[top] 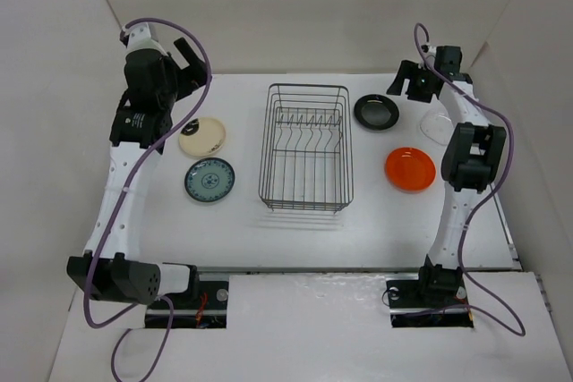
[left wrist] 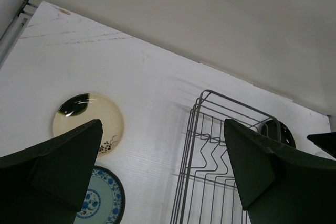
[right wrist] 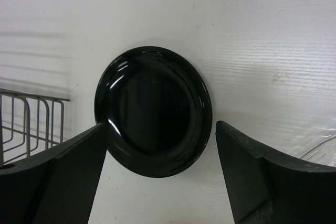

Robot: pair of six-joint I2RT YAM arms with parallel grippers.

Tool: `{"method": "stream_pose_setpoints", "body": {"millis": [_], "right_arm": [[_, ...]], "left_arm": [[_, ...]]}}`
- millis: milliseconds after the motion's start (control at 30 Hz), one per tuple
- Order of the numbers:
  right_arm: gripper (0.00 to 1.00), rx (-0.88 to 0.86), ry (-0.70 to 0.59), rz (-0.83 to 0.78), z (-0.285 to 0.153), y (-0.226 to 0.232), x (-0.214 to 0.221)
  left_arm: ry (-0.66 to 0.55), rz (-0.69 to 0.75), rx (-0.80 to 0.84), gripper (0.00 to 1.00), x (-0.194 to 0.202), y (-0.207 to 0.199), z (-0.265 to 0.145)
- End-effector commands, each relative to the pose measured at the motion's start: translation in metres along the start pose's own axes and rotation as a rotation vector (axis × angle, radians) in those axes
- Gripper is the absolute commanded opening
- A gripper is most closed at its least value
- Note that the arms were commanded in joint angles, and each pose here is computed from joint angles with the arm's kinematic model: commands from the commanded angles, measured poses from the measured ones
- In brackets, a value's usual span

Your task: Load the plates into the dish rack

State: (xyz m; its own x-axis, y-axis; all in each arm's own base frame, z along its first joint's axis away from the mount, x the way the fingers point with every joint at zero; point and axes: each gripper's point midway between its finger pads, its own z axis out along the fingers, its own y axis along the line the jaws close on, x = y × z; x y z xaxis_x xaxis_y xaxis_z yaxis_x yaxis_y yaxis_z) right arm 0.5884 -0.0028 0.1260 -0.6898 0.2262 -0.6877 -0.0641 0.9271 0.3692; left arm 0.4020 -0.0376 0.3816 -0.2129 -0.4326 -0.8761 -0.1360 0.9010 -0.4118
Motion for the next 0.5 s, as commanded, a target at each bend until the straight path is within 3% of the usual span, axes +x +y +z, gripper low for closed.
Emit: {"method": "stream_pose_setpoints", "body": {"millis": [0,333,467], "right_arm": [[0.87,-0.015,0.019,-0.009,0.000,-0.005,-0.001],[0.87,-0.034,0.095,0.045,0.025,-0.020,0.031],[0.82,-0.048,0.149,0.089,0.033,-0.026,0.045]], "left_arm": [[-0.010,-0.006,0.069,1.00,-0.004,-0.015,0.003],[0.015,-0.005,0.098,1.00,0.004,-0.019,0.007],[0.023,-0.004,0.094,1.00,0.006,-0.018,0.010]]}}
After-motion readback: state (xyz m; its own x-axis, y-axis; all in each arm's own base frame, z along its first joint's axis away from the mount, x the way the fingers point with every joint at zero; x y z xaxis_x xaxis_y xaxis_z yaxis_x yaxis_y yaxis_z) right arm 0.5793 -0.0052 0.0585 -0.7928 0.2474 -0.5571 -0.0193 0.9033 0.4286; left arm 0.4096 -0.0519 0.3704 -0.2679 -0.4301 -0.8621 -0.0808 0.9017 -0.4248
